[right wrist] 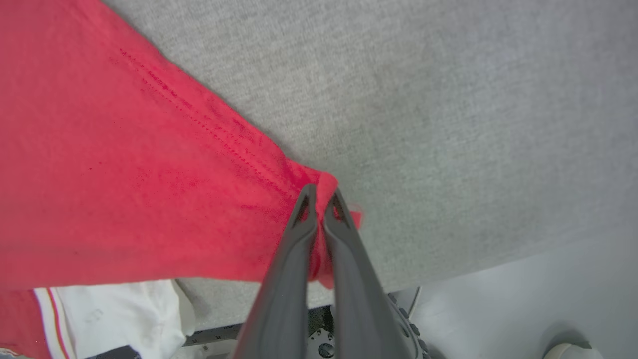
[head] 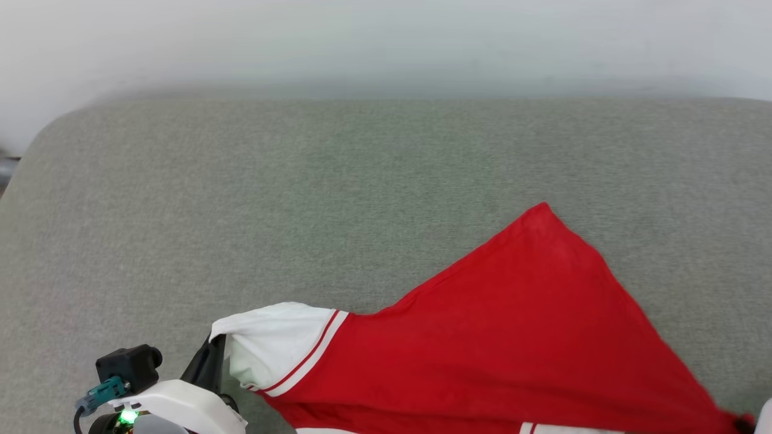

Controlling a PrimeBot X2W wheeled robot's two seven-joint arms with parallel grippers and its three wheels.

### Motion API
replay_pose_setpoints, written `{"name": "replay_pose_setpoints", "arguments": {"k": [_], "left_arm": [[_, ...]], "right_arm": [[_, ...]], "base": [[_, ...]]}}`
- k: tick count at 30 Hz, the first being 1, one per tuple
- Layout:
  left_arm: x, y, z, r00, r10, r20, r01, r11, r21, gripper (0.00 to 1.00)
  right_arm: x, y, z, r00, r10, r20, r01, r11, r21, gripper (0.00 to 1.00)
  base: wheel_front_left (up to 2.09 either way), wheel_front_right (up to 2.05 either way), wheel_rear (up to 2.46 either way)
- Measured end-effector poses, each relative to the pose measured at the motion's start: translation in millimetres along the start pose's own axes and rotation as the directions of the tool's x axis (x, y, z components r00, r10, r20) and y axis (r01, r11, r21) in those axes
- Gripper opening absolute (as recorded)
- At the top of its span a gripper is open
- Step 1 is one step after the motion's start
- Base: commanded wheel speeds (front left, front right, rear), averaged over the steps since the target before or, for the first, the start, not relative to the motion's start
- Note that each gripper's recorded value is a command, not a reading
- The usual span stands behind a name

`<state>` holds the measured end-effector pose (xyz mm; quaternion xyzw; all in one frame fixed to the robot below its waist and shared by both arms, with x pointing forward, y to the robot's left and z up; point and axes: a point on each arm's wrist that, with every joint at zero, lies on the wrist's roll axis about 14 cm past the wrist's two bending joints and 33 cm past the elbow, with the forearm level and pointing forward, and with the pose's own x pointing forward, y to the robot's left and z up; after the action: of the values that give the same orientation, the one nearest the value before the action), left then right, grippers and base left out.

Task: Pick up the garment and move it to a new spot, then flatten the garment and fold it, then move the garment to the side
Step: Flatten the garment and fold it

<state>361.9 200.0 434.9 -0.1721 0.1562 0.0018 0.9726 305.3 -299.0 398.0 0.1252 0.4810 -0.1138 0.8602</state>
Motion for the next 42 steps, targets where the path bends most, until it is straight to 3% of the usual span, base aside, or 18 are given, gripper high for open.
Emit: {"name": "replay_pose_setpoints", "arguments": {"k": [6, 7, 8, 14, 16, 20, 24, 27, 30, 33, 38, 42], "left_arm": [[1.0, -9.8, 1.8, 1.000, -0.026, 0.002, 0.026, 1.000, 0.002, 0.00], [0.5, -10.6, 1.8, 1.000, -0.028, 0.001, 0.028, 1.000, 0.003, 0.00], [-0.1, -10.9, 1.5, 1.000, -0.029, -0.001, 0.029, 1.000, 0.002, 0.00], [-4.4, -12.2, 1.3, 0.999, -0.034, -0.005, 0.034, 0.999, 0.003, 0.00], [-5.0, -12.0, 1.8, 0.999, -0.034, -0.005, 0.034, 0.999, 0.003, 0.00], [-4.3, -13.8, 5.2, 0.999, -0.039, 0.005, 0.039, 0.999, 0.006, 0.00], [-0.9, -15.5, 8.5, 0.999, -0.046, 0.014, 0.046, 0.999, 0.007, 0.00], [3.7, -16.1, 12.3, 0.998, -0.050, 0.026, 0.050, 0.999, 0.007, 0.00], [9.0, -15.9, 14.9, 0.998, -0.049, 0.036, 0.049, 0.999, -0.001, 0.00], [15.1, -15.1, 17.7, 0.998, -0.047, 0.049, 0.047, 0.999, -0.006, 0.00], [25.6, -11.1, 23.5, 0.997, -0.040, 0.072, 0.041, 0.999, -0.009, 0.00], [32.9, -7.4, 22.2, 0.997, -0.033, 0.072, 0.034, 0.999, -0.012, 0.00]], "right_arm": [[-4.8, -3.8, -48.3, 0.999, 0.021, -0.032, -0.018, 0.995, 0.097, 0.00], [-3.8, -3.8, -51.6, 0.999, 0.024, -0.027, -0.021, 0.994, 0.110, 0.29], [-2.5, -4.2, -55.1, 0.999, 0.023, -0.025, -0.020, 0.993, 0.115, 1.00], [0.3, 4.1, -26.9, 0.982, 0.031, 0.185, -0.053, 0.992, 0.113, 1.00], [-3.1, 10.1, 2.4, 0.944, 0.034, 0.328, -0.070, 0.993, 0.097, 1.00], [-11.3, 33.6, 60.7, 0.827, 0.085, 0.556, -0.115, 0.993, 0.019, 1.00], [-4.4, 61.8, 91.3, 0.764, 0.161, 0.624, -0.148, 0.986, -0.073, 1.00], [3.5, 86.5, 114.5, 0.741, 0.225, 0.633, -0.169, 0.974, -0.149, 1.00], [17.2, 113.9, 130.8, 0.760, 0.292, 0.580, -0.190, 0.954, -0.231, 1.00], [37.5, 138.1, 135.2, 0.824, 0.339, 0.454, -0.217, 0.929, -0.300, 1.00], [67.4, 162.7, 132.5, 0.920, 0.338, 0.199, -0.239, 0.884, -0.401, 1.00], [86.3, 180.3, 122.4, 0.947, 0.318, 0.037, -0.269, 0.854, -0.444, 1.00]], "base": [[0.00, 0.00, 0.00], [0.00, 0.00, 0.00], [0.00, 0.00, 0.00], [0.00, 0.00, 0.00], [0.00, 0.00, 0.00], [0.00, 0.00, 0.00], [0.00, 0.00, 0.00], [0.00, 0.00, 0.00], [0.00, 0.00, 0.00], [0.00, 0.00, 0.00], [0.00, 0.00, 0.00], [0.00, 0.00, 0.00]]}}
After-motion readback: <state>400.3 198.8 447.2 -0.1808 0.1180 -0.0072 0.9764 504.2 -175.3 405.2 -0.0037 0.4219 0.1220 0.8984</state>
